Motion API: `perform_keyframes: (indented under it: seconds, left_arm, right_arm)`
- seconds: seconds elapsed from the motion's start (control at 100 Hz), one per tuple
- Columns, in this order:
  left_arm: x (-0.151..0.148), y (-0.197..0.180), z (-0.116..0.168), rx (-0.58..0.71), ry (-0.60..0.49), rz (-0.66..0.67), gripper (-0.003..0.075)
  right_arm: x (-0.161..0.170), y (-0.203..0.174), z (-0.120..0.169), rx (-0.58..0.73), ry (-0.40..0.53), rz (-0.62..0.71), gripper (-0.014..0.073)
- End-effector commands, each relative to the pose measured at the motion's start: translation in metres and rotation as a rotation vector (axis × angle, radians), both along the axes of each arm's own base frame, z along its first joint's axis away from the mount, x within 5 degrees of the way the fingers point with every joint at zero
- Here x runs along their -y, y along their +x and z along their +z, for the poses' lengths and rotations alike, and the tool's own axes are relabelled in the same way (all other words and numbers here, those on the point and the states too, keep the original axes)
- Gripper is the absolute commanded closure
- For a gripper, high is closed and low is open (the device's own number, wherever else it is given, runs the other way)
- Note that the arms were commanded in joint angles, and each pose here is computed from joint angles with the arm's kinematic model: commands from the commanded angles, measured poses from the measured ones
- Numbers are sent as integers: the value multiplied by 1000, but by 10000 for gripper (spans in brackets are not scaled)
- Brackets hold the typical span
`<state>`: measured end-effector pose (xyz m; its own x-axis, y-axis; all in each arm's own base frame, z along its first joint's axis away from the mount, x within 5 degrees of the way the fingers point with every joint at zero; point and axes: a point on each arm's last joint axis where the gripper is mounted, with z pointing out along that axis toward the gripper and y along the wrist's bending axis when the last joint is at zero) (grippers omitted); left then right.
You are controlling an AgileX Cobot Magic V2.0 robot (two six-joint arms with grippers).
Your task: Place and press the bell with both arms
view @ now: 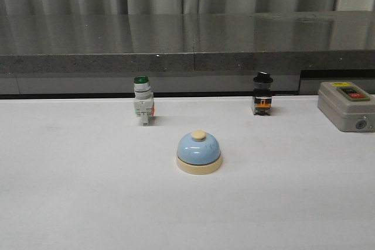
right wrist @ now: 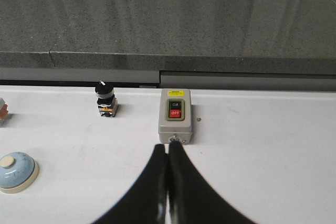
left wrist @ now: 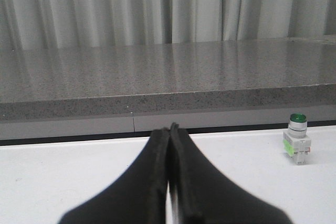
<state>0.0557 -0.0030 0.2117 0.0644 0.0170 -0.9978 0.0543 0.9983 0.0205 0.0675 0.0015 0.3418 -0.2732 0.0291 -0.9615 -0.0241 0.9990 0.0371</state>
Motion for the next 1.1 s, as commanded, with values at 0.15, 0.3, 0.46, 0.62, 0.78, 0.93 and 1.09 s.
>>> perform_keyframes:
  seconds: [0.15,0.3,0.46,0.62,0.78,0.93,1.09]
  left_arm:
    - [0,-1,-10,59,-19,-3,741]
    - [0,-1,-10,59,-19,-3,741]
    - [0,-1,-10,59,-19,-3,741]
    - [0,-1,-10,59,-19,-3,741]
    - [0,-1,-10,59,-19,-3,741]
    - [0,-1,-10,59,-19,-3,741]
    - [0,-1,-10,59,-19,-3,741]
  right_arm:
    - [-1,7,9,162,1,1,659]
    - [-1,6,-15,245,5,12,659]
    - [-2,0,-50,287,6,19,659]
    - [-2,-7,-83,306,8,23,659]
    - [-1,-15,-105,339,16,24,659]
    - [-1,-17,-116,354,19,26,659]
    - [-2,-16,-123,342,18,28,659]
